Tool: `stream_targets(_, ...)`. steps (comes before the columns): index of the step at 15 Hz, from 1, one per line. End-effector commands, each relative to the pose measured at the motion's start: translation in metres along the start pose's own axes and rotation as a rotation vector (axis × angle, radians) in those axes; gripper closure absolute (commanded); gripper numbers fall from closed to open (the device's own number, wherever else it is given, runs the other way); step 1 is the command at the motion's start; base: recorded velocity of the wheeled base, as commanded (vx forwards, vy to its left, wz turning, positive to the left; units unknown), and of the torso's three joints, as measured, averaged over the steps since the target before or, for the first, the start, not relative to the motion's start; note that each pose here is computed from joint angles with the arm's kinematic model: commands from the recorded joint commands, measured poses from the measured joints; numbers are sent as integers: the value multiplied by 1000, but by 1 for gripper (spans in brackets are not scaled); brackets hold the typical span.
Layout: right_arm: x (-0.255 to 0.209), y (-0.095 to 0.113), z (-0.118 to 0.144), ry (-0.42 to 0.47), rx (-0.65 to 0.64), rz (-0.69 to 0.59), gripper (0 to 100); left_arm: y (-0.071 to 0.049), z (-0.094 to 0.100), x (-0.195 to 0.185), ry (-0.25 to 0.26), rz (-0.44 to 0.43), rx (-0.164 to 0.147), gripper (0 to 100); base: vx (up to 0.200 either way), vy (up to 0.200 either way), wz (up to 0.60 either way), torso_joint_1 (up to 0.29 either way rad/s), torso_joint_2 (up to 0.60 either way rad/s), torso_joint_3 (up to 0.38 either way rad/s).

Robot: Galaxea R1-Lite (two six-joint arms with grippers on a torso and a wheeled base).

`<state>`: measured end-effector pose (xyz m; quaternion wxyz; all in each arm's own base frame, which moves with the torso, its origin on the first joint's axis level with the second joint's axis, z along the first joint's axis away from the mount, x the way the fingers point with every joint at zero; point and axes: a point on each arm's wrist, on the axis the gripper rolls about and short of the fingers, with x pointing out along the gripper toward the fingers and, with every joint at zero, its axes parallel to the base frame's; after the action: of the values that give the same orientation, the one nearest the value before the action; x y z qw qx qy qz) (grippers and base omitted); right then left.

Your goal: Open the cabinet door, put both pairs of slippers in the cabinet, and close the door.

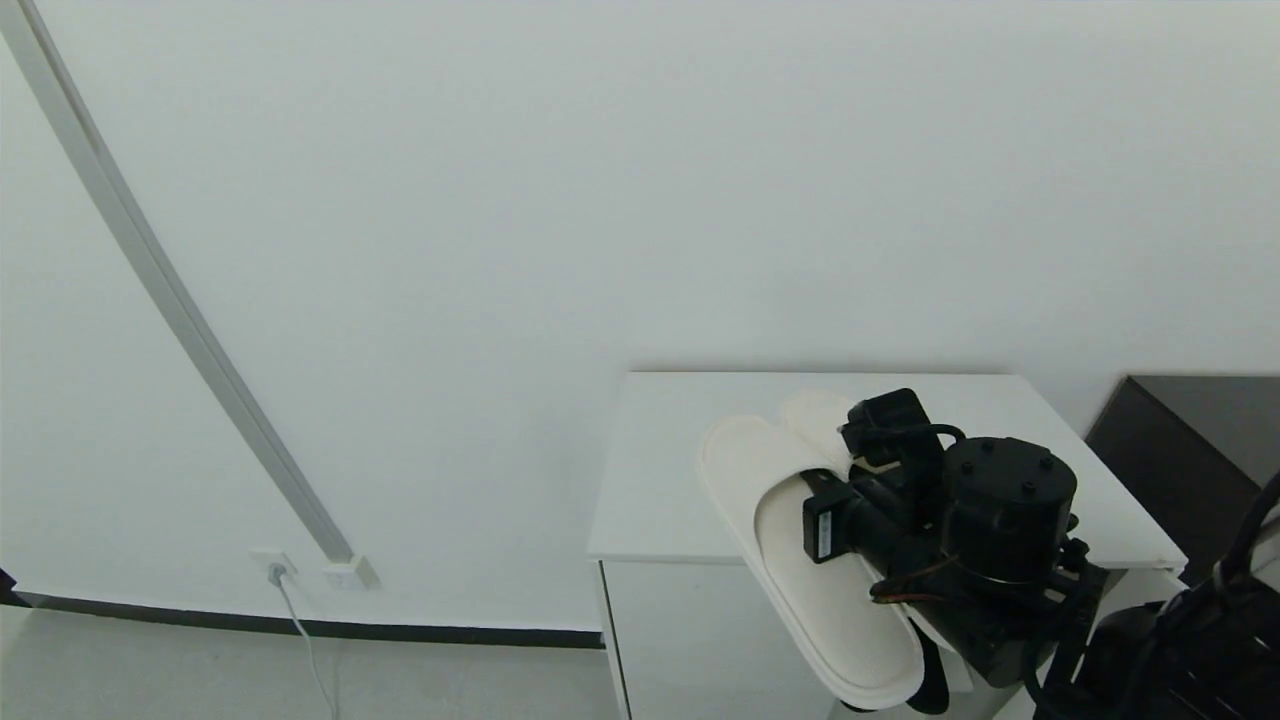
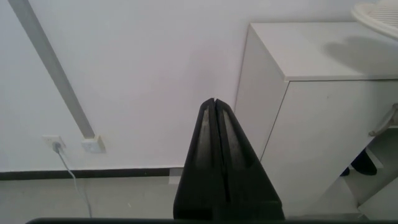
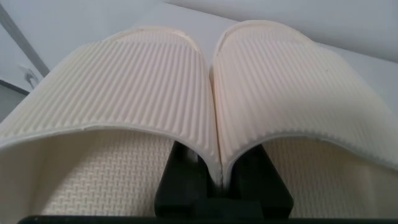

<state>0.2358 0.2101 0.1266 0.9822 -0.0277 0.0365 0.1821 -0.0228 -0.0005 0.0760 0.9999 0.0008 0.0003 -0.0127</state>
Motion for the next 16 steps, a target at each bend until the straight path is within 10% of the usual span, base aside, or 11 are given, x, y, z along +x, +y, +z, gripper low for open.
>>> stream_targets(1, -1, 1, -2, 6, -4, 5, 100, 0, 0, 0, 1, -1, 0, 100, 0, 0, 0, -12, 51, 22)
stream_targets(16, -1, 1, 0, -18, -2, 5, 100, 0, 0, 0, 1, -2, 1, 100, -80, 0, 0, -1, 2, 1)
